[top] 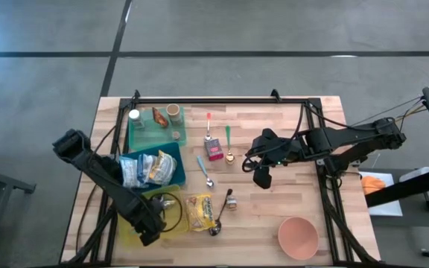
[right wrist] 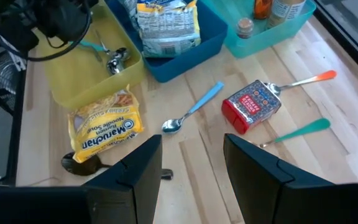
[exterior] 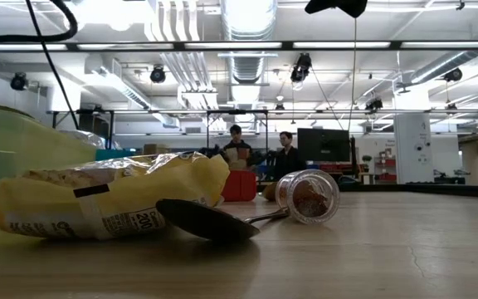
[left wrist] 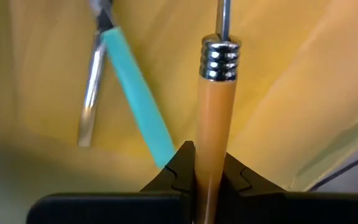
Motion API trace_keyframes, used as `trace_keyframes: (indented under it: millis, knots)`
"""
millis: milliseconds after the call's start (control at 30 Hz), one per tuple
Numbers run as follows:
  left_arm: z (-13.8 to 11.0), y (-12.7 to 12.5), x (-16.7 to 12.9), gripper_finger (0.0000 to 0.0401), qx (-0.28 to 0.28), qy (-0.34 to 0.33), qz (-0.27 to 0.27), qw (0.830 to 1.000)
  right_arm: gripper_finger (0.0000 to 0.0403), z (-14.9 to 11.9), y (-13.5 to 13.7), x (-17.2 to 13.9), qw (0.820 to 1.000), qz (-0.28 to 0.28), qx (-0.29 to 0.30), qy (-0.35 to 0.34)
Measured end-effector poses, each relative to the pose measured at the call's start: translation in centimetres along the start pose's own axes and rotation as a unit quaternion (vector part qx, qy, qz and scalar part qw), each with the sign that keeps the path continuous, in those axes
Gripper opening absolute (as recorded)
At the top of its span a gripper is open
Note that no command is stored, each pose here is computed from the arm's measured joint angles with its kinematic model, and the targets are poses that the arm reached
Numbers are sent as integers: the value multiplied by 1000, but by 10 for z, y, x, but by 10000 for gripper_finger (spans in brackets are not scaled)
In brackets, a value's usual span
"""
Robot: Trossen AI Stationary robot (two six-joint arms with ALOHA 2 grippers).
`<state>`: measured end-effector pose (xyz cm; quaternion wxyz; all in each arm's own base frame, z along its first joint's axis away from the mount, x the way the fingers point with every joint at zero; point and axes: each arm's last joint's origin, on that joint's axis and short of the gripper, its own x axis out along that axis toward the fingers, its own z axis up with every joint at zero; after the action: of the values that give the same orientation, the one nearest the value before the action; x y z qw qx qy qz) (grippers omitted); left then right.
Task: Pick & Place Food Item
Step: Put the yellow spoon into the yellow bin
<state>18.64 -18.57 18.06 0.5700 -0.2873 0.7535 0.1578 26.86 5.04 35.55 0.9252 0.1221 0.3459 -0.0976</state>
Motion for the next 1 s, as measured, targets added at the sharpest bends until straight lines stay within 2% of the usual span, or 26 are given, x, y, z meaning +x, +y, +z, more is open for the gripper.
trace_keyframes:
  millis: [133,300,467,633,800,1000]
  knots:
    - [-1,-1,1,22,-37,-4,-1,999,171,0,0,0,1000,0,-8,0]
    - [2,-5,8,22,-40,-17,-1,999,171,-1,0,1,1000,0,-17,1]
    - [5,-13,16,22,-21,-17,-20,999,171,-1,0,1,1000,1,-19,2]
    - [7,-14,22,22,-5,-5,-8,1000,171,-1,0,1,1000,1,-19,2]
    - [8,-12,32,22,12,34,7,999,171,-1,0,1,1000,1,-19,3]
    - [12,-6,36,22,14,38,15,999,171,-1,0,1,1000,6,-19,6]
